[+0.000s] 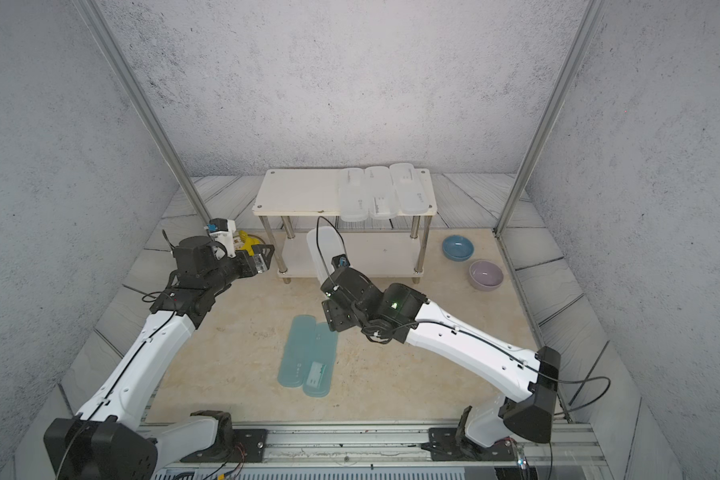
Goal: Place the pencil cases on the shelf according to color
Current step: Pick up the pencil case from the center of the board, then place the pencil case on the shelf.
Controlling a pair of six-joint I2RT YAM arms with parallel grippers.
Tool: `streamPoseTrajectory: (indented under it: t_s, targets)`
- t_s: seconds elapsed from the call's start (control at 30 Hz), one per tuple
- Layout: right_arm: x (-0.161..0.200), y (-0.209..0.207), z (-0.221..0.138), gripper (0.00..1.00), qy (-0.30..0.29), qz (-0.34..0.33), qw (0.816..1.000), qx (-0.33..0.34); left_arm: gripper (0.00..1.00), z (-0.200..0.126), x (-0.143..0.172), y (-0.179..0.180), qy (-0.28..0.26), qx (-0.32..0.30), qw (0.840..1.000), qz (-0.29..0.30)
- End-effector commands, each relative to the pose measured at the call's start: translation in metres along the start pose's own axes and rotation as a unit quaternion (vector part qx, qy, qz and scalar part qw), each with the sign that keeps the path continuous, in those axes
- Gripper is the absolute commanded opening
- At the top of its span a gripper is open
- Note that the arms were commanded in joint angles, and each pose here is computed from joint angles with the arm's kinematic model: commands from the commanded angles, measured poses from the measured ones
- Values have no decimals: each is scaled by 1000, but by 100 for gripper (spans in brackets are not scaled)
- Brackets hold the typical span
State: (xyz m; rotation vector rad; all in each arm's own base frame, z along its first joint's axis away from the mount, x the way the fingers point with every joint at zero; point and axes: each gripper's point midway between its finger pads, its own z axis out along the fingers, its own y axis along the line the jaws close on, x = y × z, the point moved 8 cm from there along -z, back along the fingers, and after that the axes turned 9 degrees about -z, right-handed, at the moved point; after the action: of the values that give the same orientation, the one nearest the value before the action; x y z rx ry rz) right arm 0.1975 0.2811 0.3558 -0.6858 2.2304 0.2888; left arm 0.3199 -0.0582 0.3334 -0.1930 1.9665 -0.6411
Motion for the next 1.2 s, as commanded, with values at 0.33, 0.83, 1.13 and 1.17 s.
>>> streamPoseTrajectory:
  t_s: [0.33,0.83,1.13,1.17]
  targets:
    - [-146,-48,37,51,-167,34,985,-11,99,6,-7,-1,1,3,1000,15]
    - [-207,-53,92,52,-273,40,961,27,99,13,11,8,26,3,1000,13]
    - [-201,-57,106,61,-257,50,964,50,99,10,10,6,26,11,1000,12]
    - [-200,-57,107,64,-255,50,964,50,99,10,10,5,26,11,1000,13]
